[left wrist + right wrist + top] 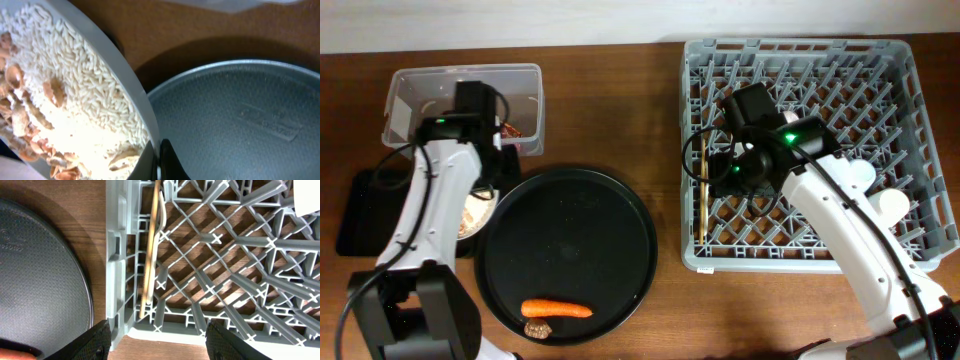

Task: Sort waste into correct bins and load items into the dishwasher rack
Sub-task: 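Tilt the grey plate with the left gripper to dump scraps onto tray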

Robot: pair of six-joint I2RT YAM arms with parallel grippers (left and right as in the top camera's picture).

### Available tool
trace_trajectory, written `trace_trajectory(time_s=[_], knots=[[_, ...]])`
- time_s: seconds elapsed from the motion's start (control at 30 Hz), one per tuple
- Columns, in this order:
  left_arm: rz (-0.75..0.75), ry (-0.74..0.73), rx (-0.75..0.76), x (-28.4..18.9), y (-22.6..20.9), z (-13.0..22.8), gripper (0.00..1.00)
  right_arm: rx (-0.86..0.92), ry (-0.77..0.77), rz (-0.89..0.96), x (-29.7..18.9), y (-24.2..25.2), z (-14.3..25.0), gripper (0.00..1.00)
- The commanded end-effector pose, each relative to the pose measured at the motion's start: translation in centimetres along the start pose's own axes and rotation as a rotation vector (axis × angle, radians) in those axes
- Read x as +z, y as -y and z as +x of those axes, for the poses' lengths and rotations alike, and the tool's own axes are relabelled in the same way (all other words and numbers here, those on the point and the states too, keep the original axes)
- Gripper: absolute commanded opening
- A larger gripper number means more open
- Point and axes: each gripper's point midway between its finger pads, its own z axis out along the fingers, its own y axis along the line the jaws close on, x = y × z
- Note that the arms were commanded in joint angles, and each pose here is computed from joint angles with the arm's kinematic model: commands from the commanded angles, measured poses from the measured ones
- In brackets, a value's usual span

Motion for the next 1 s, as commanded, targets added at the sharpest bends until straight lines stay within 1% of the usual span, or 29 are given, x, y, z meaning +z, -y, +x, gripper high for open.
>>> trace_trajectory(time_s=[0.0,0.27,0.33,0.43,0.63,0.87,0.97], knots=[[0.111,0.036,-0.012,-1.1,-0.9,-1.0,0.00,-0.007,-0.007,0.016,0.1,0.3,0.2,0.64],[0.275,0.069,-0.099,-1.3,-2.7,-2.1,0.00,-0.007,-0.009,0.017,0.1,0.3,0.2,0.64],[0.351,0.087,-0.096,-1.6,-2.7,-2.4,0.00,-0.008,-0.011,0.017,0.1,0.3,0.3,0.64],[0.411,0.104,-0.125,-2.0,-3.2,-2.7,0.00,-0.007,-0.013,0.018,0.1,0.3,0.3,0.64],[0.570,0.142,-0.152,-3.2,-3.5,-3.1,0.00,-0.007,-0.016,0.020,0.1,0.3,0.4,0.64],[0.686,0.188,-0.201,-4.4,-4.9,-3.4,0.00,-0.007,-0.019,0.021,0.1,0.4,0.5,0.64],[0.771,0.219,-0.204,-5.5,-4.9,-3.6,0.00,-0.007,-0.019,0.021,0.1,0.4,0.5,0.64]])
